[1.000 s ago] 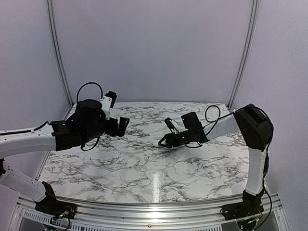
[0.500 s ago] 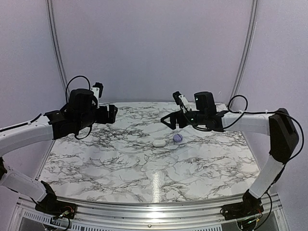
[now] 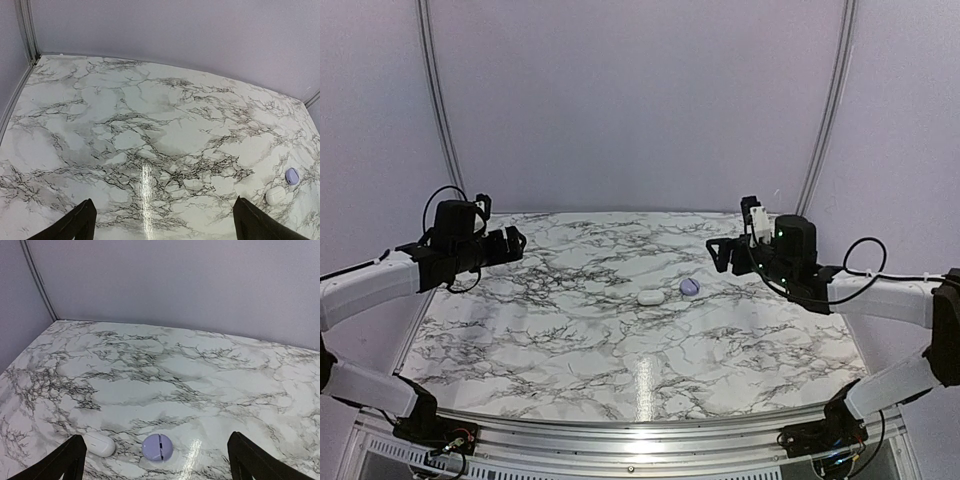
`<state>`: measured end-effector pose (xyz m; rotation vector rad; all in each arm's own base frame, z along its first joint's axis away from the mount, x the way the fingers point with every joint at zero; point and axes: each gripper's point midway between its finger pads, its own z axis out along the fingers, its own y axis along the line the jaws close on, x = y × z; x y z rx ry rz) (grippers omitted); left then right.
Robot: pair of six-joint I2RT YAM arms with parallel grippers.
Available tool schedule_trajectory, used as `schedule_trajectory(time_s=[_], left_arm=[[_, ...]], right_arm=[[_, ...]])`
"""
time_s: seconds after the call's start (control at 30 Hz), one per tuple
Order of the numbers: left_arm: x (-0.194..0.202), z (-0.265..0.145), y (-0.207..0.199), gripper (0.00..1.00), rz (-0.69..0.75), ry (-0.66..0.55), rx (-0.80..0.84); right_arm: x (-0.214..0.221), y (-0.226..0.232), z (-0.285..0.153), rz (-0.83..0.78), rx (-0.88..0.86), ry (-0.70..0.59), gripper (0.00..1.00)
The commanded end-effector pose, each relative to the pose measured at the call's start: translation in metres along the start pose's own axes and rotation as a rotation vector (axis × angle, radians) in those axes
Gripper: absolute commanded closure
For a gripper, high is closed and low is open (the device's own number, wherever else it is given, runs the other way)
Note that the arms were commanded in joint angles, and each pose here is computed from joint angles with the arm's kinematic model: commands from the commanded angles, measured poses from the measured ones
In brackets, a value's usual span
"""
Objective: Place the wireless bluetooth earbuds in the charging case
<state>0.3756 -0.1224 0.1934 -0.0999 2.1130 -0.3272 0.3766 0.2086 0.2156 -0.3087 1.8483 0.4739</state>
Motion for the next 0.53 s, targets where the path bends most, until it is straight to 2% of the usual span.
schedule_trajectory(time_s=[0.0, 0.2, 0.5], left_arm=[[0.016, 0.018, -0.004, 0.01, -0.039, 0.036, 0.086], [0.046, 0.035, -0.008, 0.01, -0.038, 0.103, 0.134], [0.055, 0.04, -0.002, 0.01, -0.03, 0.118, 0.117]], right_arm=[[0.008, -0.037, -0.009, 0.051, 0.185, -0.058, 0.01], [0.047, -0.049, -0.01, 0.09, 0.219, -0.02, 0.02], [0.062, -0.05, -0.001, 0.091, 0.218, 0.019, 0.01]])
